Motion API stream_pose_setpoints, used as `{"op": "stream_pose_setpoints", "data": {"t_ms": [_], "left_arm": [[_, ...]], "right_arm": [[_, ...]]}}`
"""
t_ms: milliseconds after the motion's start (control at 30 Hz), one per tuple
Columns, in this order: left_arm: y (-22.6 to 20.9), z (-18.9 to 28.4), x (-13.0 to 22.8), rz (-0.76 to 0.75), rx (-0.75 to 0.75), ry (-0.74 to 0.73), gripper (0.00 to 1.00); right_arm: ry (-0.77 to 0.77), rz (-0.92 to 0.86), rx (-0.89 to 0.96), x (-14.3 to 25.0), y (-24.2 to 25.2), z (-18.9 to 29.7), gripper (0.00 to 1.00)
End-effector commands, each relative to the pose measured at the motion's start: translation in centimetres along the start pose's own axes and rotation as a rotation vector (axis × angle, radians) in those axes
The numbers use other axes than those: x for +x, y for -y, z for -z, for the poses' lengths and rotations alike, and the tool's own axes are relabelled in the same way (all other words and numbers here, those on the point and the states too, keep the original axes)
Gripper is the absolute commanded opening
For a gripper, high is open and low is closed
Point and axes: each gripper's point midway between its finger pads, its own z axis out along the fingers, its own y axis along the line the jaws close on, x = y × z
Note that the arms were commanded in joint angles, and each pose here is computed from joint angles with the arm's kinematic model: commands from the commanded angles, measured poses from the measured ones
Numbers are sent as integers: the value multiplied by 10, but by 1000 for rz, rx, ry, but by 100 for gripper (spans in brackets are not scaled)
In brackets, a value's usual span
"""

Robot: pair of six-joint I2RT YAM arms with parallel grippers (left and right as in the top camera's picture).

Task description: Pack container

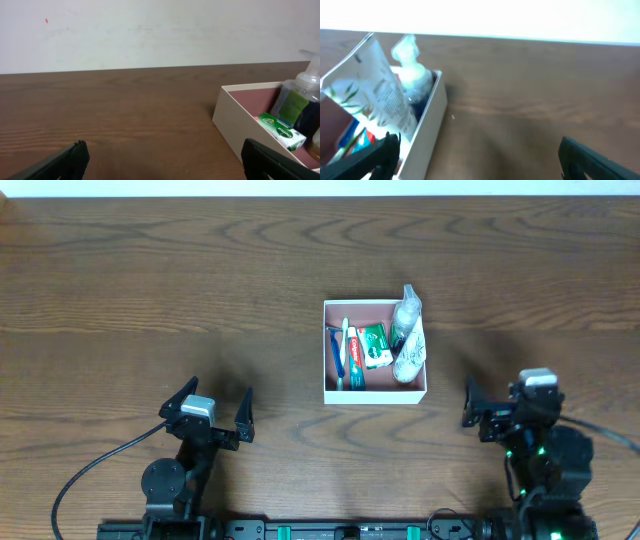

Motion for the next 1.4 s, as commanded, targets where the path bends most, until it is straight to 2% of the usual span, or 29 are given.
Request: {"op": "stream_pose_setpoints", "data": {"t_ms": [0, 200, 533, 933, 1367], "left_arm": [[-1, -1, 17, 17, 0, -50, 98], [-1, -1, 17, 17, 0, -49, 98], [-1, -1, 17, 17, 0, -49, 98], [-1, -1, 17, 17, 0, -49, 98], [-1, -1, 17, 17, 0, -50, 98]], "right_arm": [[47, 34, -65, 12, -13, -2, 99], [139, 150, -157, 27, -33, -6, 99], [204, 154, -142, 24, -31, -1, 99], [185, 128, -68, 28, -12, -3, 99], [184, 127, -64, 28, -11, -3, 99]]}}
